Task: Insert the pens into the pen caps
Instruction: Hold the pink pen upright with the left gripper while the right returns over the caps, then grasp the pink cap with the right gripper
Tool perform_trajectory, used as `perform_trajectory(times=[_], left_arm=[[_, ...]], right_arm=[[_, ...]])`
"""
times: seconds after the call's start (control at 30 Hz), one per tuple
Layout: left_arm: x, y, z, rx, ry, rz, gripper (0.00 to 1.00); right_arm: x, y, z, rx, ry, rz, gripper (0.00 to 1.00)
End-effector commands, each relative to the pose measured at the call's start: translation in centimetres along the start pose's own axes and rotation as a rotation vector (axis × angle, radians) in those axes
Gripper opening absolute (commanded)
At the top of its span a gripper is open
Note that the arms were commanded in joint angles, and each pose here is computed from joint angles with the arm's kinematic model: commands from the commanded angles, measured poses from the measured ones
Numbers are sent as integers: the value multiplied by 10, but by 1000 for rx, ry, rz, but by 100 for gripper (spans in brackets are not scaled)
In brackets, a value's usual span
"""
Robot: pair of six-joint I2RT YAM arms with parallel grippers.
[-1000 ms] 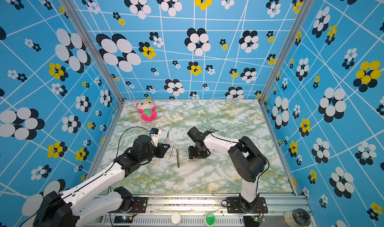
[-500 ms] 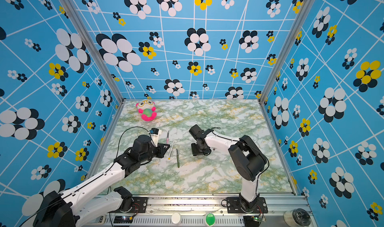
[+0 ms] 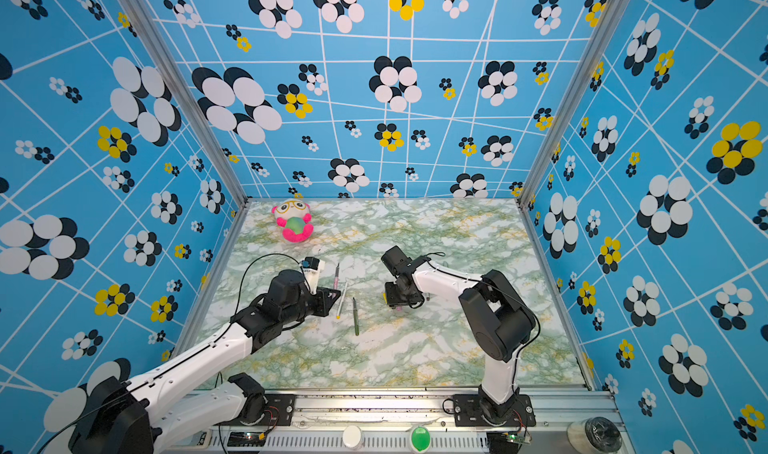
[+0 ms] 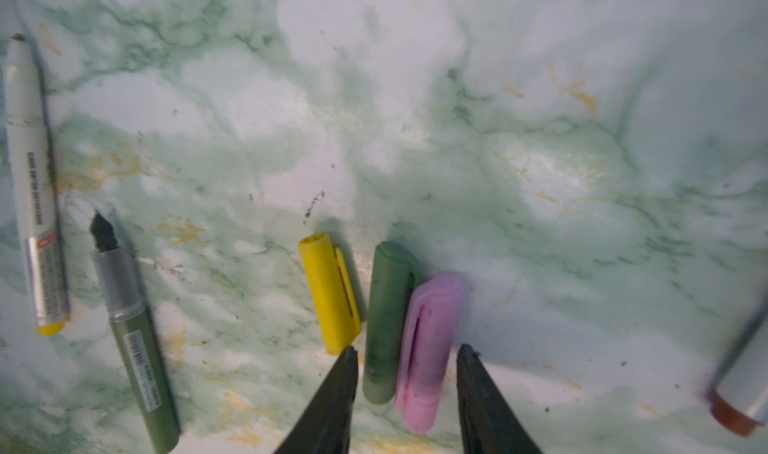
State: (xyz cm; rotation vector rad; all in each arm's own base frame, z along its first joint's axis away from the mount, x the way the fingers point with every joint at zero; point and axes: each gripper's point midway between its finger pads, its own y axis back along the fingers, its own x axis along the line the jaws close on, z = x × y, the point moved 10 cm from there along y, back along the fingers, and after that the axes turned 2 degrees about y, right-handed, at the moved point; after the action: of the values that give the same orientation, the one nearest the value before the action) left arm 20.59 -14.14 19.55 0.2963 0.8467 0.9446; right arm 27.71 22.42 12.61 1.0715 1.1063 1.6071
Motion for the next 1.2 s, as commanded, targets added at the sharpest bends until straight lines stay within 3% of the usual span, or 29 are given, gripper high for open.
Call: perform_trajectory(times=[0.0, 0.17, 0.73, 1.17], left_arm=[[-2, 1, 7, -21, -5, -13, 0], [-3, -1, 8, -19, -3, -20, 0], [-4, -1, 9, -20, -4, -22, 0], [-5, -2, 11, -22, -4, -24, 0]], right_arm=[[-4, 16, 1, -57, -9, -13, 41], [-10, 22, 3, -86, -22, -35, 41], [-9, -6, 11, -7, 2, -63, 32], [-18, -18, 7, 24, 36, -166, 26]])
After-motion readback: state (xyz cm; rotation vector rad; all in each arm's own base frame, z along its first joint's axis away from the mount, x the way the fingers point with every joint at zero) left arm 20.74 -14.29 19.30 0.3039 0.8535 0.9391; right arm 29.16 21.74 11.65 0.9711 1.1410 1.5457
